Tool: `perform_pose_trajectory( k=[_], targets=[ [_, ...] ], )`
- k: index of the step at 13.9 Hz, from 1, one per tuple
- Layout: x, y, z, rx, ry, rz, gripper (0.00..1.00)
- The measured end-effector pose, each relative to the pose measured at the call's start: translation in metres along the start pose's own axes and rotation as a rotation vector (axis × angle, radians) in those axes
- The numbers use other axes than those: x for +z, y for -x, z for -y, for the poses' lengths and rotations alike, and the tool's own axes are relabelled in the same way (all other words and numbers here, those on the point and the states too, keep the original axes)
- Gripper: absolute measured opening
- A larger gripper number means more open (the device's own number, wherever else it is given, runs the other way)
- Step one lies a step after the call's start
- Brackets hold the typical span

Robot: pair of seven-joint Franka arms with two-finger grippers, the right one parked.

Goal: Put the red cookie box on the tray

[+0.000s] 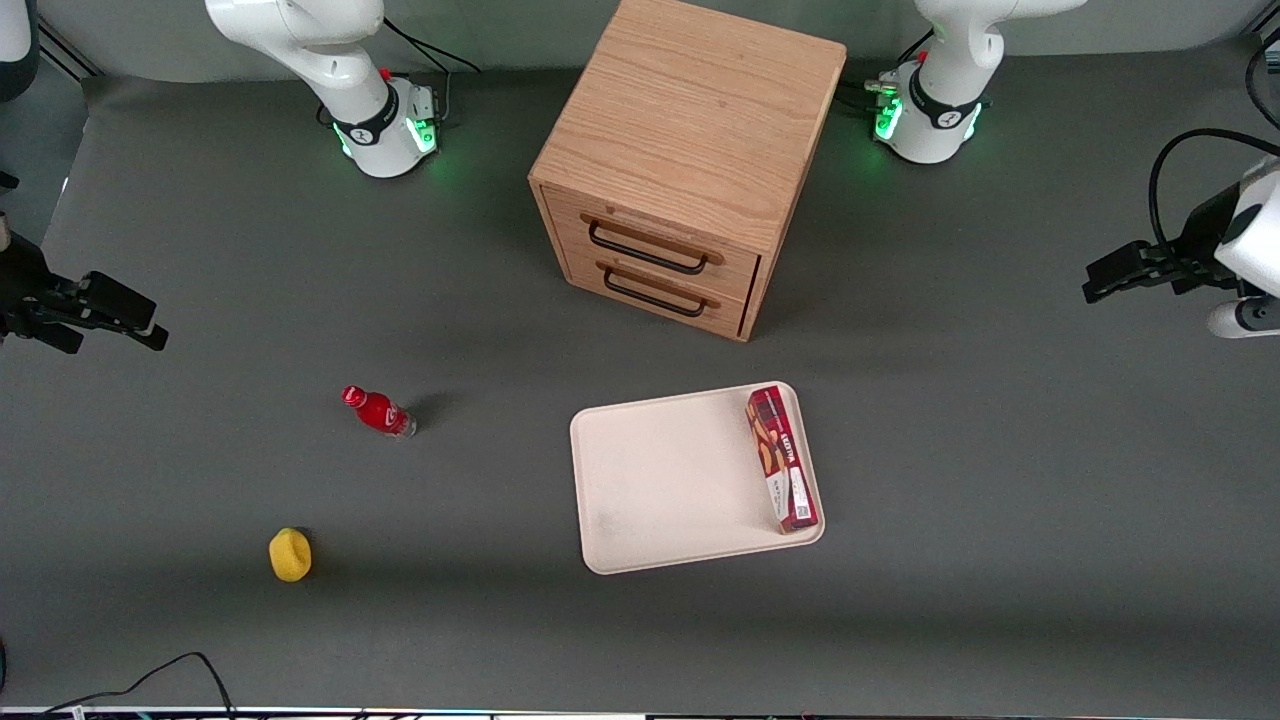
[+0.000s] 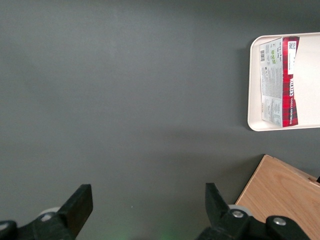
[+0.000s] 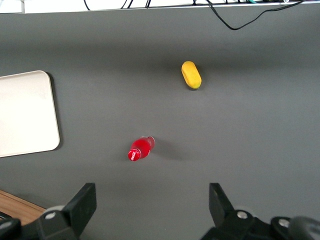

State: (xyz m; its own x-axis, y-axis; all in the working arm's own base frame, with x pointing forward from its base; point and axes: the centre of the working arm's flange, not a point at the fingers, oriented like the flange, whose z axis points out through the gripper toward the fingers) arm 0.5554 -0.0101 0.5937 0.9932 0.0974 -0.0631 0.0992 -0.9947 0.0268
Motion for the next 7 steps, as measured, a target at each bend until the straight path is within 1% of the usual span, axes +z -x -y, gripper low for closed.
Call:
perform_pose_trajectory(
  k=[4,7],
  targets=[
    [-0.003,-0.002,-0.002,0.003,0.004,-0.013,1.00],
    [-0.002,-0.001,-0.014,0.025,0.005,-0.010,1.00]
  ],
)
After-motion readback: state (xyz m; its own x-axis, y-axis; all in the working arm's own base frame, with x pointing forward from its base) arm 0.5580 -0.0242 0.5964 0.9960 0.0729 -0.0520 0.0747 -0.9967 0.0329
